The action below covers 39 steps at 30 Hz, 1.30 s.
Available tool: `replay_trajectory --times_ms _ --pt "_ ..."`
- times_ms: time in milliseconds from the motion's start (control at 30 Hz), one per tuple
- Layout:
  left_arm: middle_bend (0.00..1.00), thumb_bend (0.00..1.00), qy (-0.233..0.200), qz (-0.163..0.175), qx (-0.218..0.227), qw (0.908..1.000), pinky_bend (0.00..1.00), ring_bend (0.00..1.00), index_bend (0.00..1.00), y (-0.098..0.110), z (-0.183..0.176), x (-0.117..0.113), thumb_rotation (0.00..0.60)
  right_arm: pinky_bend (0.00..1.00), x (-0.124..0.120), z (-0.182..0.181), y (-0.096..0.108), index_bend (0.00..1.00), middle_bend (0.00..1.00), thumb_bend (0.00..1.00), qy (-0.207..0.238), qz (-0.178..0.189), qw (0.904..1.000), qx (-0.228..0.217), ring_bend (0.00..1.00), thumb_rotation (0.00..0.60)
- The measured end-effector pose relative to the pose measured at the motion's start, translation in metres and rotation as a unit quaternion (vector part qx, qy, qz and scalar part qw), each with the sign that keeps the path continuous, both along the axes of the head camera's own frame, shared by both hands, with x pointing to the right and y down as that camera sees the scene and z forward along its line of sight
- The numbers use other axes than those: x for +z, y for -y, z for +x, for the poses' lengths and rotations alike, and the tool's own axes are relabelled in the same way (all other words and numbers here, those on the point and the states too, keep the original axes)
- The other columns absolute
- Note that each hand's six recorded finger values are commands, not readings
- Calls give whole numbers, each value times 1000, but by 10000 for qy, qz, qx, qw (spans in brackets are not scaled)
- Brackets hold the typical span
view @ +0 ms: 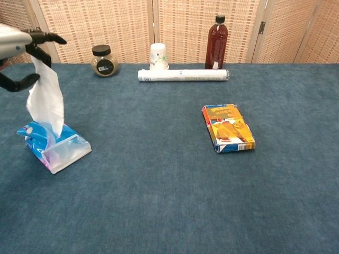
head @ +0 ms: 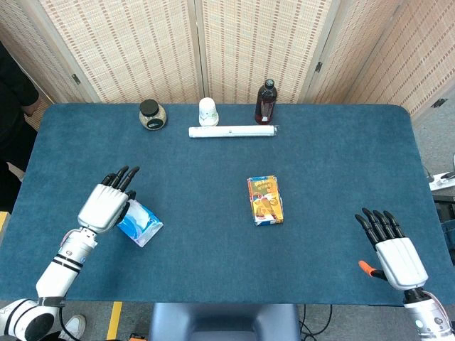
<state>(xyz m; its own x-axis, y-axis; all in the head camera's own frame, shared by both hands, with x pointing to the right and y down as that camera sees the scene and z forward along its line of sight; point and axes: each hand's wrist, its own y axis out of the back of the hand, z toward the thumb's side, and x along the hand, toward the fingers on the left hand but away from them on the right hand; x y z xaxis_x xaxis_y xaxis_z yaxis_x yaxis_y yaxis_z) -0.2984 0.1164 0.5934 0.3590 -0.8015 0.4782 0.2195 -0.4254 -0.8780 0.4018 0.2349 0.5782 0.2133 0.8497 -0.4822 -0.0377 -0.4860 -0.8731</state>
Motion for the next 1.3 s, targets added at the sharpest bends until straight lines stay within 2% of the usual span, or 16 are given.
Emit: replay_trajectory --times_ms 233,367,700,900,1033,1100,1167,1300 --pt "77 632 -156 510 -156 9985 256 56 625 24 2 -47 600 11 -2 0 0 0 0 61 24 17 10000 -7 0 600" --pt "78 634 -175 547 -390 9976 256 56 625 26 -13 -52 600 11 -3 0 -1 0 0 61 33 25 10000 -20 0 600" --pt "81 634 45 462 -1089 9930 257 56 622 12 -86 -29 600 11 3 -2 -2 0 0 61 -62 -33 10000 -42 0 600" --pt "79 632 -128 254 -1562 9873 255 55 615 -11 -122 -7 600 11 7 -3 -3 0 0 61 -134 -63 9999 -58 0 600" --pt "69 624 -364 59 -1760 9837 239 51 588 -38 -130 8 600 11 8 -3 -3 0 0 61 -160 -81 9998 -58 0 600" --pt "37 590 -442 22 -1790 9829 216 34 510 -48 -130 13 600 11 8 -3 -3 0 0 61 -163 -77 9998 -52 0 600" --pt "1 514 -533 -5 -1835 9816 185 5 340 -58 -128 15 600 11 7 -3 -2 0 0 61 -162 -62 9998 -32 0 600" --pt "0 376 -742 -39 -1965 9777 137 0 66 -84 -125 18 600 11 7 -2 -1 0 0 61 -157 -55 9999 -14 0 600"
